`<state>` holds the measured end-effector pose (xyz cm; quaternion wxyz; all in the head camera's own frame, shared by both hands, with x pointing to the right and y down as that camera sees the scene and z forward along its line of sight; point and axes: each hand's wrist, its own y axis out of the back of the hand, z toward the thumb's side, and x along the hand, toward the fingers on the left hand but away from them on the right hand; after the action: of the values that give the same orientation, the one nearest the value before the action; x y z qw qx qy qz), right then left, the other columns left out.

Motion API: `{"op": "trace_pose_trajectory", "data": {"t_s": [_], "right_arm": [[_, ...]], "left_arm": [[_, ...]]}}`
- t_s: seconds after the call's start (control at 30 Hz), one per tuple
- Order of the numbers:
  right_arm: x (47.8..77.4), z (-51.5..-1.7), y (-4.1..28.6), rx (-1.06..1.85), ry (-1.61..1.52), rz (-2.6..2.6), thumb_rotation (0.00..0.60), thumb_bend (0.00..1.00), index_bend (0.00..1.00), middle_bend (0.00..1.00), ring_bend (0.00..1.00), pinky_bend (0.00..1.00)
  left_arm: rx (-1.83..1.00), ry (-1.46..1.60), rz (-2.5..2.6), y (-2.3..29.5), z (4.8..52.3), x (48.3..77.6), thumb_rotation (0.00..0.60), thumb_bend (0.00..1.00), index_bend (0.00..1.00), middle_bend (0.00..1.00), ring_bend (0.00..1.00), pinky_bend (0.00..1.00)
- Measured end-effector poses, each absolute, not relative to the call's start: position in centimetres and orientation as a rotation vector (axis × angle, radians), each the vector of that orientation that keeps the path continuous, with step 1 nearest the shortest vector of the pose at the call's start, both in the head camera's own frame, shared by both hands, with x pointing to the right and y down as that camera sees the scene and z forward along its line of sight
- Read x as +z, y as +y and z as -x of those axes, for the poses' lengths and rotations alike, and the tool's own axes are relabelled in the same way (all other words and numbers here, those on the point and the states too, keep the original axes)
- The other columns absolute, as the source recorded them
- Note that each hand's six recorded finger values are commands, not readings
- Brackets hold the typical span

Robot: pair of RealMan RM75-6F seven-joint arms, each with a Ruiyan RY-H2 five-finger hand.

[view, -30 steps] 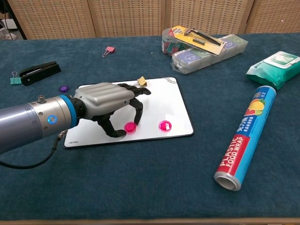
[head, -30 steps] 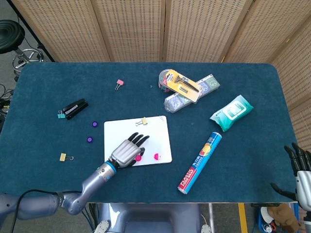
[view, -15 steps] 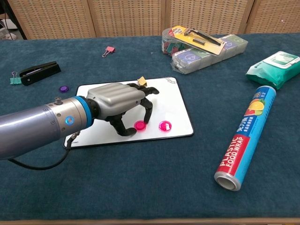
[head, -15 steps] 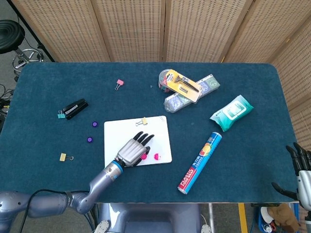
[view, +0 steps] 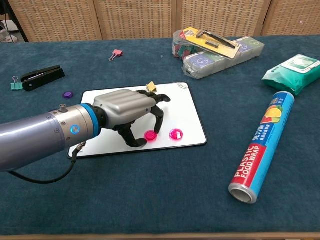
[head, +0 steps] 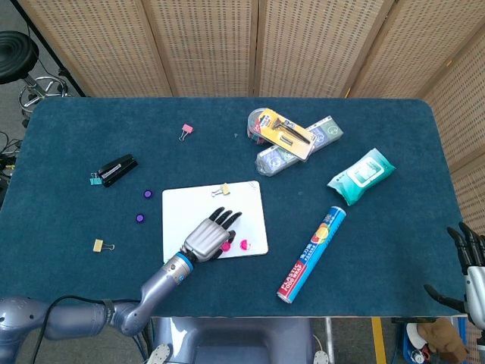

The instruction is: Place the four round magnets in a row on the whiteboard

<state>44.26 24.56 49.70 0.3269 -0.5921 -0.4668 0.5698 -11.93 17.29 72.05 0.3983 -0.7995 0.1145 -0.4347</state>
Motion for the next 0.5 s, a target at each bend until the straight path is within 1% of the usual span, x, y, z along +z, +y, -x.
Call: {"op": "trace_pose_trajectory", "data": {"t_s": [0.5], "right_arm": [[49.65, -44.27, 24.54, 1.492, -1.225, 1.552, 0.6, 0.0, 0.0, 0.0, 0.0, 0.0]], "left_arm": [[-1.105, 0.303, 2.021, 17.04, 11.95, 71.58, 0.6, 0.32, 0.38, 0.0, 0.0, 0.0]]}}
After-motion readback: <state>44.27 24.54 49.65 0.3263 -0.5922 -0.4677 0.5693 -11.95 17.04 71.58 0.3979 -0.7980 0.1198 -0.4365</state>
